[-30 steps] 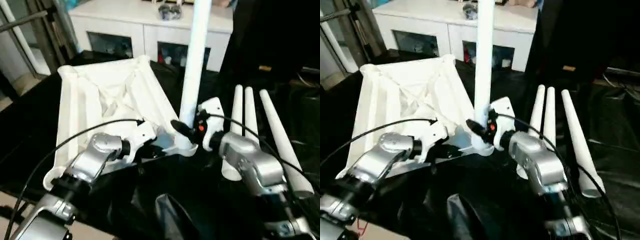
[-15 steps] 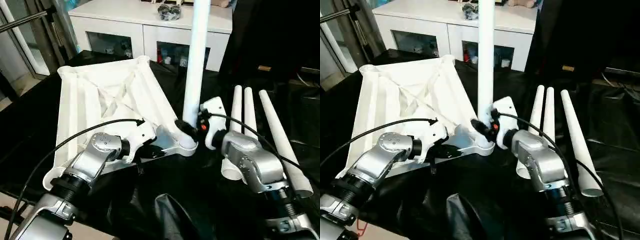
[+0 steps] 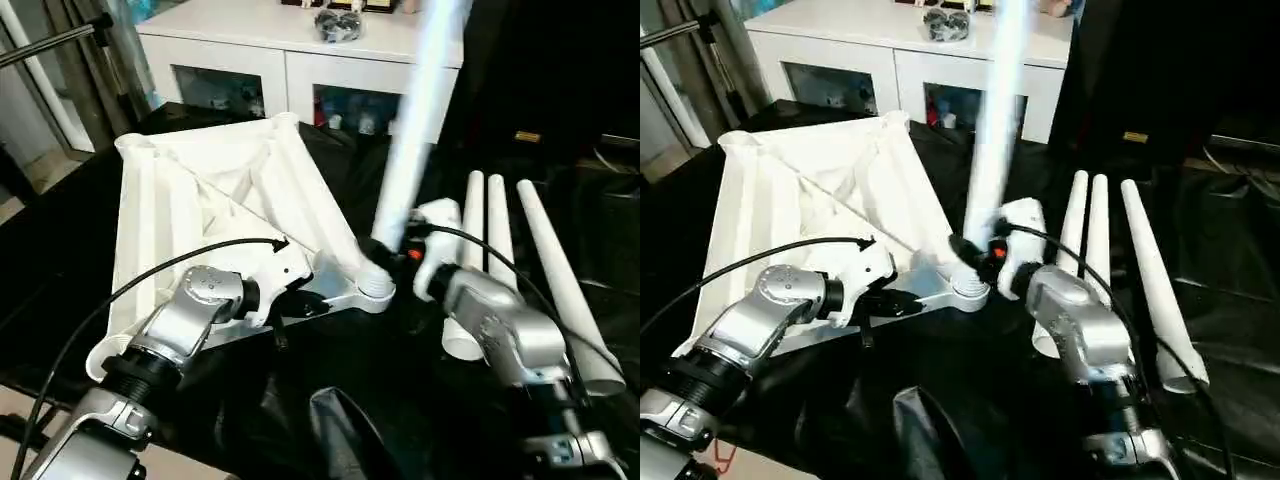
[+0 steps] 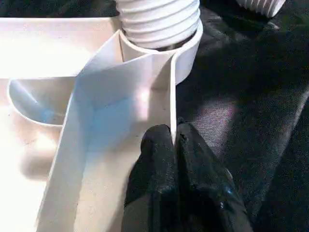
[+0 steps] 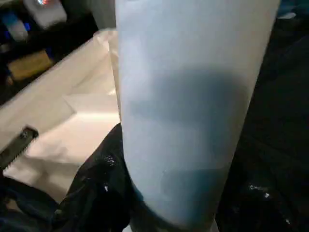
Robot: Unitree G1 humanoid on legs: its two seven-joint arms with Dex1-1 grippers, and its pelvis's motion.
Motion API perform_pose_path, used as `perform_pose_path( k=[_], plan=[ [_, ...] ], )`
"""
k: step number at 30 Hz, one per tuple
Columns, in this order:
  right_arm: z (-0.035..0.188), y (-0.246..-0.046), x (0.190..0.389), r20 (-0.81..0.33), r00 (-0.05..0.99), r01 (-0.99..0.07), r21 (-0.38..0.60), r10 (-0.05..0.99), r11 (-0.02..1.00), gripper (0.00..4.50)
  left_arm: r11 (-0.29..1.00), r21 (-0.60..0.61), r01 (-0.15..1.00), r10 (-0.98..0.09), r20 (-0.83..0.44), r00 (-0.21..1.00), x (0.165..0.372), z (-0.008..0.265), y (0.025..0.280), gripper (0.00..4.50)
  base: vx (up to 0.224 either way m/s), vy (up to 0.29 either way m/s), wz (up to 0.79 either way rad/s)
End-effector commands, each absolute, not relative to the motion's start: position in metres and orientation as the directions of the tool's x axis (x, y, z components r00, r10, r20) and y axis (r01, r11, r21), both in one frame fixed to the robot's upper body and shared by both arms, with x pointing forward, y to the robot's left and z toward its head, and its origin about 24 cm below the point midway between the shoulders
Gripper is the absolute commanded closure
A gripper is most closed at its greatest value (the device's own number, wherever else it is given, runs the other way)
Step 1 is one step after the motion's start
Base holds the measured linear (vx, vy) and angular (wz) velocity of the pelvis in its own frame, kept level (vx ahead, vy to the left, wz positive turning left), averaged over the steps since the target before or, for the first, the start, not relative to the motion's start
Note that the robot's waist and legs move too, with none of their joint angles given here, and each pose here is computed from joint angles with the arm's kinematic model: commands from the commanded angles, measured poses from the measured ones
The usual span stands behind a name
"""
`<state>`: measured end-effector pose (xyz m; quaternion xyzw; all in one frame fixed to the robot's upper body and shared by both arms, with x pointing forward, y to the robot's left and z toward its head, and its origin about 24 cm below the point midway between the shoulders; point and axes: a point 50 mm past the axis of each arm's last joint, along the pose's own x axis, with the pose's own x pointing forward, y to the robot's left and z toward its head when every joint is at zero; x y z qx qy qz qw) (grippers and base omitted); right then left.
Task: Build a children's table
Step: Insert table leg to table base
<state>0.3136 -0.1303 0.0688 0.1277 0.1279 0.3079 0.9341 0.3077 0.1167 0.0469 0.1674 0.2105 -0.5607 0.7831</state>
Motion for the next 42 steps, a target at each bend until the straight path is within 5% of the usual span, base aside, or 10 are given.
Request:
perform_pose_path(
  k=[1, 15, 26, 42],
  plan=[
    [0.054, -0.136, 0.310, -0.198, 0.783, -0.500, 0.366, 0.590, 0.785, 2.61, 0.315, 0.040, 0.948, -0.808, -0.512, 0.290, 0.311, 0.050, 0.117, 4.50, 0.000, 0.000, 0.00],
    [0.008, -0.157, 0.286, -0.231, 0.838, -0.397, 0.363, 0.495, 0.843, 2.61, 0.352, 0.066, 0.934, -0.797, -0.501, 0.336, 0.315, 0.052, 0.121, 4.50, 0.000, 0.000, 0.00],
    [0.015, -0.152, 0.277, -0.226, 0.828, -0.486, 0.165, 0.513, 0.858, 2.61, 0.355, 0.073, 0.932, -0.794, -0.503, 0.342, 0.317, 0.052, 0.121, 4.50, 0.000, 0.000, 0.00],
    [0.014, -0.139, 0.276, -0.283, 0.724, -0.633, 0.088, 0.629, 0.769, 2.61, 0.329, 0.071, 0.942, -0.807, -0.498, 0.319, 0.314, 0.050, 0.119, 4.50, 0.000, 0.000, 0.00]
  ],
)
